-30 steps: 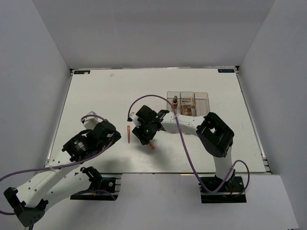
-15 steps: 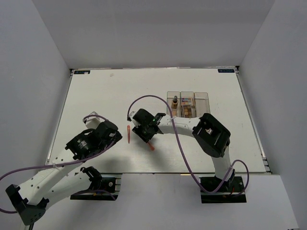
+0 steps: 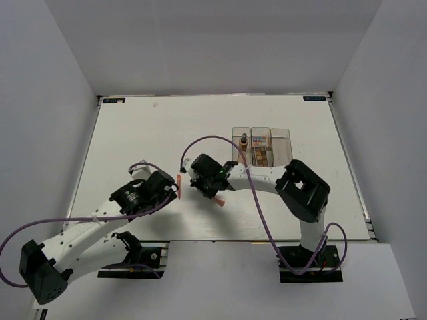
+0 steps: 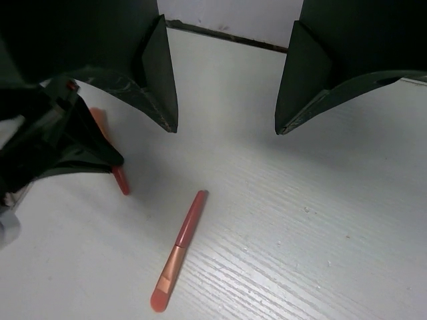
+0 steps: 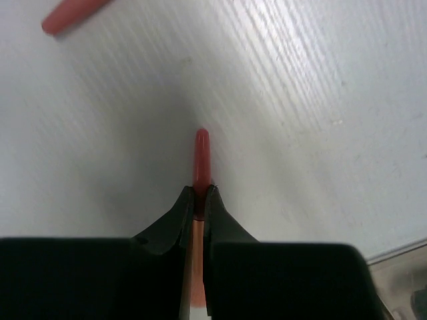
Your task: Organize the makeup
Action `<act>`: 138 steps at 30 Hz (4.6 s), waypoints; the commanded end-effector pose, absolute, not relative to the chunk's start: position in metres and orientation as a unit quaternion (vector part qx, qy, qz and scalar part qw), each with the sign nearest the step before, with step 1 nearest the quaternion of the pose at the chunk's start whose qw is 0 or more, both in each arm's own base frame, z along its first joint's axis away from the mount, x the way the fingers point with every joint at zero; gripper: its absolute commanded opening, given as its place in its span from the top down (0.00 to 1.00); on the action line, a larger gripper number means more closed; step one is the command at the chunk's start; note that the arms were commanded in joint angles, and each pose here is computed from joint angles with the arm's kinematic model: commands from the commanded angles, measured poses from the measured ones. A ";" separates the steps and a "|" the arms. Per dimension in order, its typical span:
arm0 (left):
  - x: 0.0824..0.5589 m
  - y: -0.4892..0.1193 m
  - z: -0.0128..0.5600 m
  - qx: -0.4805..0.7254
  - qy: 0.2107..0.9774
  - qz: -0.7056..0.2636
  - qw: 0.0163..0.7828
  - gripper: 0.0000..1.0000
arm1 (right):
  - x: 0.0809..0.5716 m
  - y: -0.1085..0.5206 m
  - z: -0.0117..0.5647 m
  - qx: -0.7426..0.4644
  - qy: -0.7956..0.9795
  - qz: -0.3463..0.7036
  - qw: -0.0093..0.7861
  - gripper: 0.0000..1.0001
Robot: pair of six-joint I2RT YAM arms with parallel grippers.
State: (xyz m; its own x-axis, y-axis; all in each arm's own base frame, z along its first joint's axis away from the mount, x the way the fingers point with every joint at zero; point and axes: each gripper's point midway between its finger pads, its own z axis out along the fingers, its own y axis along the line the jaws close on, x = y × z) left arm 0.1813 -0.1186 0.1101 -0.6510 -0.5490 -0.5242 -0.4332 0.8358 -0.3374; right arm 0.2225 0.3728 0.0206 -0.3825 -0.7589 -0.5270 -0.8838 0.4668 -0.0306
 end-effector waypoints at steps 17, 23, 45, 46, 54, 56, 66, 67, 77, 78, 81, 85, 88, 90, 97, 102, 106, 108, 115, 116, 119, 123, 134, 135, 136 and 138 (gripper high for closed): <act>0.249 -0.151 0.076 -0.136 0.936 -0.022 0.324 0.40 | 0.363 0.275 0.229 -0.357 0.843 0.245 0.320 1.00; 0.261 -0.158 0.074 -0.088 0.942 -0.049 0.320 0.28 | 0.400 0.175 0.216 -0.246 0.893 0.129 0.352 1.00; 0.270 -0.164 0.045 -0.031 0.952 -0.088 0.291 0.27 | 0.422 0.073 0.085 -0.101 0.965 0.057 0.237 0.69; 0.269 -0.164 0.044 -0.030 0.952 -0.089 0.290 0.27 | 0.420 0.075 0.083 -0.102 0.965 0.059 0.233 0.61; 0.269 -0.166 0.035 -0.019 0.955 -0.088 0.281 0.35 | 0.417 0.082 0.109 -0.114 0.953 0.091 0.267 0.33; 0.269 -0.163 0.030 -0.022 0.959 -0.075 0.273 0.38 | 0.417 0.083 0.117 -0.112 0.949 0.099 0.277 0.33; 0.273 -0.147 0.016 -0.027 0.968 -0.007 0.248 0.50 | 0.413 0.082 0.158 -0.106 0.928 0.128 0.334 0.33; 0.273 -0.146 0.015 -0.027 0.969 -0.001 0.245 0.52 | 0.413 0.082 0.161 -0.107 0.926 0.129 0.338 0.33; 0.267 -0.146 0.012 -0.023 0.974 -0.001 0.227 0.82 | 0.410 0.086 0.192 -0.135 0.902 0.164 0.375 0.11; 0.272 -0.152 0.022 -0.020 0.970 -0.018 0.241 0.85 | 0.410 0.084 0.195 -0.135 0.900 0.163 0.381 0.11; 0.286 -0.193 0.056 0.018 0.957 -0.101 0.272 0.89 | 0.405 0.085 0.205 -0.169 0.880 0.168 0.410 0.11; 0.304 -0.261 0.114 0.076 0.914 -0.254 0.307 0.94 | 0.399 0.086 0.212 -0.177 0.865 0.175 0.435 0.18; 0.309 -0.309 0.160 0.121 0.872 -0.348 0.321 0.97 | 0.400 0.080 0.209 -0.157 0.870 0.170 0.435 0.69; 0.306 -0.340 0.183 0.146 0.848 -0.400 0.314 0.98 | 0.399 0.074 0.208 -0.145 0.873 0.162 0.436 1.00; 0.306 -0.435 0.221 0.184 0.774 -0.527 0.298 0.99 | 0.397 0.061 0.214 -0.121 0.867 0.137 0.464 1.00; 0.316 -0.492 0.220 0.198 0.749 -0.565 0.285 1.00 | 0.397 0.043 0.218 -0.095 0.866 0.121 0.476 1.00; 0.318 -0.527 0.222 0.201 0.737 -0.578 0.286 1.00 | 0.395 0.036 0.221 -0.082 0.861 0.113 0.489 1.00; 0.324 -0.537 0.218 0.192 0.738 -0.578 0.291 1.00 | 0.393 0.032 0.226 -0.075 0.858 0.109 0.497 1.00; 0.346 -0.550 0.191 0.111 0.768 -0.547 0.314 1.00 | 0.389 0.024 0.225 -0.058 0.856 0.110 0.502 1.00; 0.356 -0.547 0.189 0.092 0.777 -0.530 0.327 1.00 | 0.387 0.025 0.225 -0.058 0.855 0.114 0.502 1.00; 0.362 -0.551 0.176 0.080 0.787 -0.513 0.334 1.00 | 0.387 0.026 0.226 -0.055 0.851 0.120 0.507 1.00; 0.369 -0.559 0.169 0.073 0.797 -0.495 0.338 1.00 | 0.386 0.026 0.229 -0.055 0.848 0.128 0.511 1.00; 0.383 -0.560 0.160 0.058 0.812 -0.466 0.347 0.43 | 0.382 0.025 0.227 -0.056 0.849 0.135 0.508 1.00; 0.384 -0.560 0.163 0.059 0.810 -0.468 0.349 0.40 | 0.382 0.024 0.226 -0.056 0.849 0.134 0.508 1.00; 0.383 -0.561 0.170 0.061 0.806 -0.473 0.350 0.37 | 0.381 0.024 0.227 -0.057 0.849 0.135 0.508 1.00; 0.383 -0.562 0.181 0.064 0.800 -0.480 0.355 0.31 | 0.380 0.025 0.227 -0.058 0.849 0.140 0.506 1.00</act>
State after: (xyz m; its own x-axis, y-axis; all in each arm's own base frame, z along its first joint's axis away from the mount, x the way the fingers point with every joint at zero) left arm 0.3816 -0.5566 0.1316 -0.7777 -0.2003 -0.5959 0.3980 0.5769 -0.7133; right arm 0.3830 0.0227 0.2147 -0.5204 0.0384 -0.8531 -0.2163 0.9605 0.1752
